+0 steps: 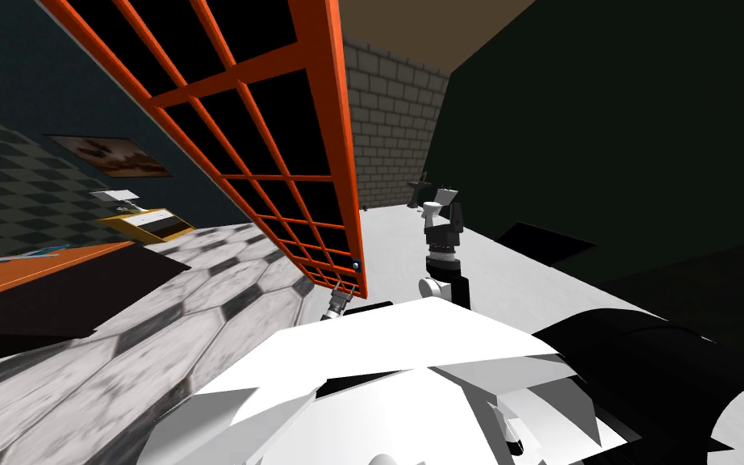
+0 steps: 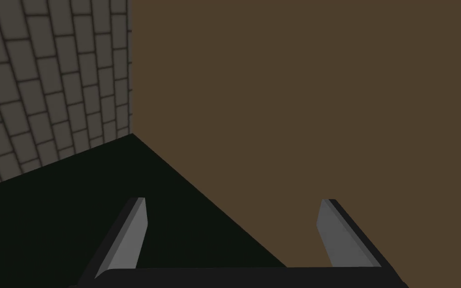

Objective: Push the door open

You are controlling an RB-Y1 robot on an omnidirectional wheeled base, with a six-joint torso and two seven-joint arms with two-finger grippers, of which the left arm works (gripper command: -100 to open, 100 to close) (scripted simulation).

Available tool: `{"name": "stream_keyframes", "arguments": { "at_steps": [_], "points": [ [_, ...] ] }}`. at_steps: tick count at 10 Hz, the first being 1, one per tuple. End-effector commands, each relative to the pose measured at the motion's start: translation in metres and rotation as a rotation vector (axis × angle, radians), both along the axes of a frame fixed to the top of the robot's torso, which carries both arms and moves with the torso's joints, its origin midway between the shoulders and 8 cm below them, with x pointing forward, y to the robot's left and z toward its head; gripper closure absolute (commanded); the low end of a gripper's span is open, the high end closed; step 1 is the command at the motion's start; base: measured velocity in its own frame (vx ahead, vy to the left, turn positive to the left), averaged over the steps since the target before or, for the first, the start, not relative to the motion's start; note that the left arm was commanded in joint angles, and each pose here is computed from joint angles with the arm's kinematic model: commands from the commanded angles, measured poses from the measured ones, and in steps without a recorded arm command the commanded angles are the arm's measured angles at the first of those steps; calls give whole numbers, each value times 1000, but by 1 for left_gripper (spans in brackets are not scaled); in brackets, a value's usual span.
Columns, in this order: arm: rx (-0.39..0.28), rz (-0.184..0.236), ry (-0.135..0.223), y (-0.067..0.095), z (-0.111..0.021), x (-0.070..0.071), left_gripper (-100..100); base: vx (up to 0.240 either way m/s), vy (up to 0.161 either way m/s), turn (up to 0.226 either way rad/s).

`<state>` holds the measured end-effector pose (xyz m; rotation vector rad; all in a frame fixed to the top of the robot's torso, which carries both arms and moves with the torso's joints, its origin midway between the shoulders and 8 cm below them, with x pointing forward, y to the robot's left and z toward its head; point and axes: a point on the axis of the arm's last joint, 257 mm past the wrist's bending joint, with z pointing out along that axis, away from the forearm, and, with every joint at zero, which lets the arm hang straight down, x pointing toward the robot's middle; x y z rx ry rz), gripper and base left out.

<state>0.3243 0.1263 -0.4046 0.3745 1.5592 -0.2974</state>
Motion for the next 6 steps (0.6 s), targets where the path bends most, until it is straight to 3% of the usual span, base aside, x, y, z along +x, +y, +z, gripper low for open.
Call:
{"name": "stream_keyframes", "arguments": {
  "at_steps": [1, 5, 6],
  "points": [
    [9, 0, -1, 4, 0, 4, -100, 186, -95, -12],
    [-25, 19, -10, -10, 6, 15, -100, 205, -74, -17],
    [-15, 14, -9, -5, 5, 14, -100, 68, -35, 0]
  ]
}}
